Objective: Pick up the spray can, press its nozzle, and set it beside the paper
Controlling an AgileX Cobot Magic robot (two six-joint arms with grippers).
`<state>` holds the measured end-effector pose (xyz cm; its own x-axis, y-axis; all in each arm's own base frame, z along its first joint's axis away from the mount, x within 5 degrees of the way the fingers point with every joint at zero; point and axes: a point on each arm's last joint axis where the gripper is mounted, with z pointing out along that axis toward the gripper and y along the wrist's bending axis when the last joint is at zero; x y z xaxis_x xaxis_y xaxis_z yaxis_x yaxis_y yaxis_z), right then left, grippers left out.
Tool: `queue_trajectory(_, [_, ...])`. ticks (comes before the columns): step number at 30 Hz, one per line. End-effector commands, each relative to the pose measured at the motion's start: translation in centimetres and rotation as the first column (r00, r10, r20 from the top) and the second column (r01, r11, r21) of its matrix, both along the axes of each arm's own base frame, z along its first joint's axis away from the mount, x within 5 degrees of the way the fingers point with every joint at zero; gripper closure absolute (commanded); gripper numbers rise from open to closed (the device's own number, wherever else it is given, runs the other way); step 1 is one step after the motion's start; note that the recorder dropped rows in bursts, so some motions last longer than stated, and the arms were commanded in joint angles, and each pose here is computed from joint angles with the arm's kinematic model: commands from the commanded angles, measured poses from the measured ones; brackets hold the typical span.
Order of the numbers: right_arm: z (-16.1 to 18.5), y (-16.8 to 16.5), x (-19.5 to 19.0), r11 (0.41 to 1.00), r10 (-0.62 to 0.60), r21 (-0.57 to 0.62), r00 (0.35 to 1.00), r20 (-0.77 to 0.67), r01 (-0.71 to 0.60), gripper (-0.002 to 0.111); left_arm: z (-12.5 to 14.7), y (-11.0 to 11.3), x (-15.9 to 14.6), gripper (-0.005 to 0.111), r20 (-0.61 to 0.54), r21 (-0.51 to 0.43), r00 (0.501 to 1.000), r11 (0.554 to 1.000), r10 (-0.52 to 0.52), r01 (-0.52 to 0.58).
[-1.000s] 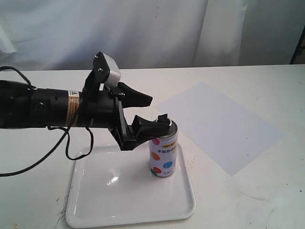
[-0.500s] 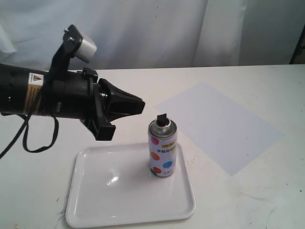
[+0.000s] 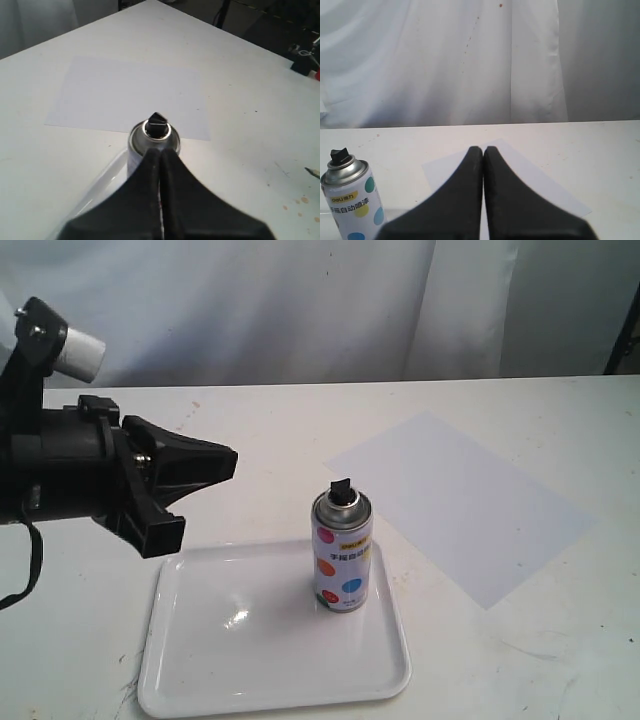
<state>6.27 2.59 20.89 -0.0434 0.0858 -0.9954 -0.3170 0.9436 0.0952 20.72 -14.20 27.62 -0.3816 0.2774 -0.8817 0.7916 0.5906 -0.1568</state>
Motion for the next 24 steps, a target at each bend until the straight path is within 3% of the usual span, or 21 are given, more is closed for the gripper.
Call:
queue_trajectory(1, [-0.2,0.0,0.0,1.000,0.005,-0.001,1.000,-0.007,-0.005,0.108,0.0,0.7,0.5,0.107,0.055,0.034,0.995,0.996,0.080,-0.082])
queue_trajectory(11, [-0.2,0.1,0.0,1.000,0.008,-0.001,1.000,-0.007,-0.008,0.108,-0.1,2.5,1.2,0.107,0.141,0.088,0.951,0.953,0.275,-0.289])
queue_trajectory(15, [-0.2,0.1,0.0,1.000,0.008,-0.001,1.000,-0.007,-0.008,0.108,0.4,4.5,-1.1,0.107,0.208,0.069,0.911,0.924,0.356,-0.377])
queue_trajectory(20, [-0.2,0.1,0.0,1.000,0.010,-0.001,1.000,-0.007,-0.010,0.108,0.4,8.8,-4.7,0.107,0.267,-0.006,0.833,0.865,0.485,-0.501])
queue_trajectory(24, [-0.1,0.1,0.0,1.000,0.008,0.017,1.000,-0.009,-0.008,0.108,0.2,10.6,-7.0,0.107,0.292,-0.061,0.791,0.836,0.537,-0.545])
